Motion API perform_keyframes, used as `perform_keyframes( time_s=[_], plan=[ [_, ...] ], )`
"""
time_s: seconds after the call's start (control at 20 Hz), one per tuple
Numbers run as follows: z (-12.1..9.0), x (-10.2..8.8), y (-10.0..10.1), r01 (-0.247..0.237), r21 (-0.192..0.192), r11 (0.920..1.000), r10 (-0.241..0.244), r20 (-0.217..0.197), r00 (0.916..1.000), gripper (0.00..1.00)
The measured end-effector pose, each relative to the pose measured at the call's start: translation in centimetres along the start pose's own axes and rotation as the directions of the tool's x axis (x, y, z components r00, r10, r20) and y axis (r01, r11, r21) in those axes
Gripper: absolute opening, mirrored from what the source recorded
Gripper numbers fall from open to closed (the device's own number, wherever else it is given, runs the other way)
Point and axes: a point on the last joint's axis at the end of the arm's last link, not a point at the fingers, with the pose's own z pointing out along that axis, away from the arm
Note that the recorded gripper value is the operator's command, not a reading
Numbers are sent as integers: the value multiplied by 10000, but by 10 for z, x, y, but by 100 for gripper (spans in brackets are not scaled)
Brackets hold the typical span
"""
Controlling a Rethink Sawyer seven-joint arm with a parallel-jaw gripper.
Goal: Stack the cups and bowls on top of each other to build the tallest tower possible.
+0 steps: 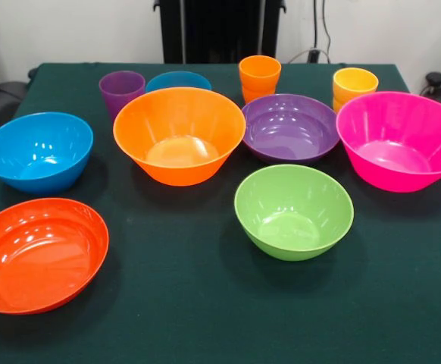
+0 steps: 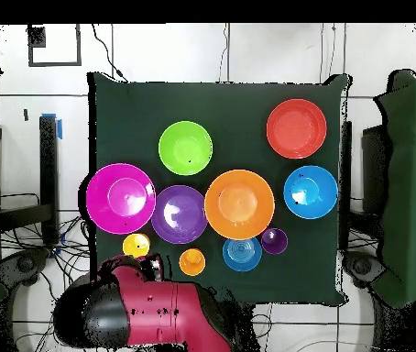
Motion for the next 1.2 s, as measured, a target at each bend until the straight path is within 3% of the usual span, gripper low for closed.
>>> perform_keyframes(
  time_s=[0.45, 0.7, 1.2],
  plan=[
    [-4, -22, -7, -44, 17, 10000, 44, -73, 10000, 100],
    [16, -23, -14, -187, 25, 9998, 187, -128, 9997, 100],
    [59, -19, -18, -264, 66, 9996, 263, 177, 9995, 100]
  ],
)
